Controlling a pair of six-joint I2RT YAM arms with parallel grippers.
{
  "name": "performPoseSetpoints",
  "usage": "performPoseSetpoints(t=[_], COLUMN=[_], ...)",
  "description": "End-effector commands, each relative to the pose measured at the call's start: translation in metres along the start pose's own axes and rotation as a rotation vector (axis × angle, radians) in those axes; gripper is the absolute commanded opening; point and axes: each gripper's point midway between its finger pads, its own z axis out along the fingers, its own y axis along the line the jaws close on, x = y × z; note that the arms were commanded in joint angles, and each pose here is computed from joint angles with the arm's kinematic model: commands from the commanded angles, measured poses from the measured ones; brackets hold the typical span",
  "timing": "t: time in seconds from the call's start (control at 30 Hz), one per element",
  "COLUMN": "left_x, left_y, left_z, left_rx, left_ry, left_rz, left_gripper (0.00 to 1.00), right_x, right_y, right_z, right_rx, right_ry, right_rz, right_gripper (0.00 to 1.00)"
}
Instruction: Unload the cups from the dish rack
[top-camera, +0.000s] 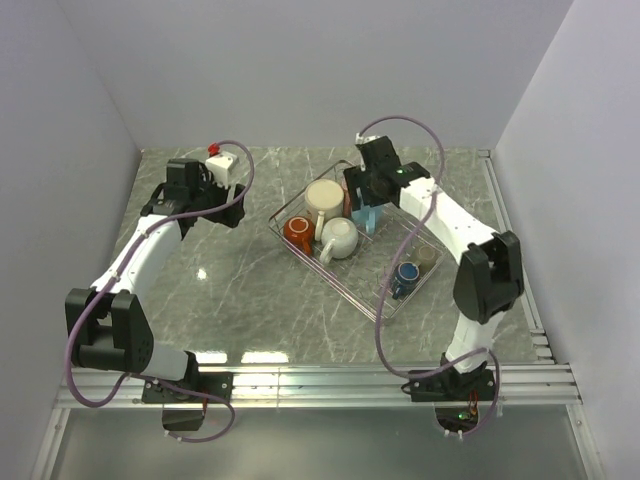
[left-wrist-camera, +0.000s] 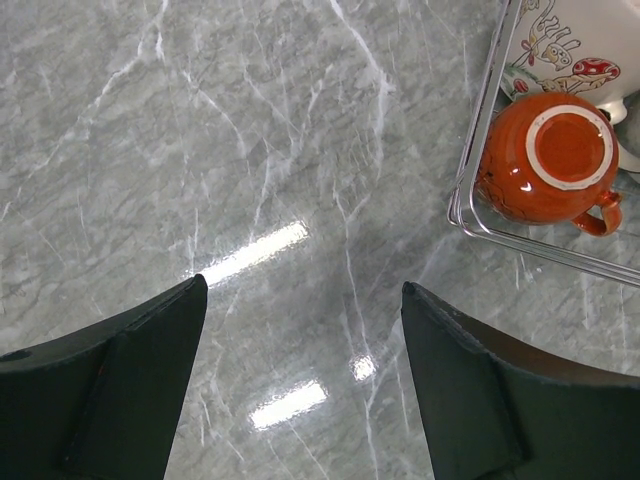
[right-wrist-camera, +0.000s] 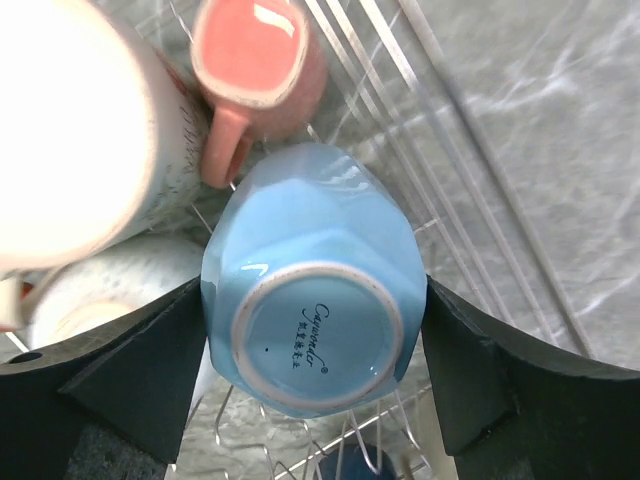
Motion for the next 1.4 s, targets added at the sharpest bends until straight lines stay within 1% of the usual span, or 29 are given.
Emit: performPoseSetpoints(t=[0.0, 0.17, 0.23, 0.27, 0.33, 0.37, 0.4, 0.43, 0.47, 0.5, 0.53, 0.57, 0.6, 0.63, 0.7, 0.73, 0.77, 0.83, 0.97, 1.03, 1.07, 1.17, 1.27, 1.37], left_x=[-0.027, -0.030, -0.035, -0.041, -0.048, -0.058, -0.064, -0.070, -0.089, -0.091, -0.099, -0.118, -0.124, -0.134, -0.156, -0.169, -0.177, -0.196, -0.209, -0.211, -0.214, -0.215, -0.221, -0.225], left_y=[0.000, -0.002, -0.002, -0.002, 0.000, 0.001, 0.000, -0.003, -0.006, -0.011, -0.017, -0.032, -0.041, -0.059, -0.077, -0.085, -0.101, -0.115, -0.149, -0.158, -0.163, -0.174, -0.179, -0.181], left_z=[-0.010, -0.014, -0.017, -0.020, -0.022, -0.027, -0.030, -0.034, -0.041, -0.047, -0.052, -0.065, -0.071, -0.083, -0.106, -0.115, -0.132, -0.151, -0.179, -0.182, -0.183, -0.180, -0.180, -0.183], left_rx=[0.009, 0.014, 0.015, 0.012, 0.007, 0.003, 0.006, 0.024, 0.043, 0.071, 0.101, 0.182, 0.225, 0.325, 0.417, 0.464, 0.554, 0.630, 0.792, 0.846, 0.871, 0.927, 0.948, 0.970], left_ry=[-0.066, -0.072, -0.082, -0.090, -0.095, -0.099, -0.102, -0.106, -0.140, -0.132, -0.149, -0.201, -0.218, -0.251, -0.320, -0.357, -0.391, -0.456, -0.495, -0.479, -0.489, -0.467, -0.466, -0.472], left_rz=[0.028, 0.026, 0.026, 0.023, 0.018, 0.005, 0.000, -0.010, -0.005, -0.012, -0.012, -0.009, -0.011, -0.020, -0.019, -0.058, -0.047, -0.066, -0.062, -0.084, -0.072, -0.090, -0.082, -0.077], left_gripper=[0.84, 0.84, 0.84, 0.83, 0.81, 0.80, 0.78, 0.75, 0.74, 0.73, 0.73, 0.73, 0.73, 0.74, 0.75, 0.75, 0.75, 0.76, 0.78, 0.80, 0.80, 0.82, 0.81, 0.80], right_x=[-0.070, -0.085, -0.096, -0.103, -0.125, -0.128, -0.136, -0.146, -0.151, -0.157, -0.171, -0.169, -0.171, -0.175, -0.176, -0.177, -0.177, -0.177, -0.176, -0.176, -0.175, -0.178, -0.180, -0.181], right_y=[-0.015, -0.025, -0.028, -0.028, -0.030, -0.026, -0.028, -0.027, -0.025, -0.021, -0.018, -0.015, -0.013, -0.011, -0.010, -0.007, -0.006, 0.000, 0.013, 0.018, 0.024, 0.036, 0.043, 0.057], right_z=[-0.053, -0.075, -0.096, -0.105, -0.142, -0.151, -0.178, -0.192, -0.205, -0.231, -0.254, -0.257, -0.277, -0.291, -0.314, -0.328, -0.337, -0.358, -0.377, -0.385, -0.388, -0.390, -0.385, -0.380], right_rx=[0.030, 0.060, 0.054, 0.042, 0.006, -0.029, -0.056, -0.091, -0.127, -0.186, -0.246, -0.280, -0.333, -0.389, -0.460, -0.532, -0.571, -0.671, -0.780, -0.833, -0.861, -0.912, -0.946, -1.005], right_ry=[-0.298, -0.373, -0.434, -0.478, -0.608, -0.642, -0.720, -0.795, -0.844, -0.917, -1.017, -1.045, -1.106, -1.182, -1.270, -1.337, -1.372, -1.448, -1.528, -1.558, -1.559, -1.564, -1.553, -1.522], right_rz=[0.069, 0.103, 0.129, 0.155, 0.220, 0.238, 0.265, 0.311, 0.330, 0.339, 0.374, 0.390, 0.402, 0.448, 0.488, 0.517, 0.529, 0.562, 0.593, 0.609, 0.608, 0.606, 0.624, 0.609], right_gripper=[0.00, 0.00, 0.00, 0.00, 0.00, 0.00, 0.00, 0.00, 0.00, 0.00, 0.00, 0.00, 0.00, 0.00, 0.00, 0.00, 0.00, 0.00, 0.00, 0.00, 0.00, 0.00, 0.00, 0.00])
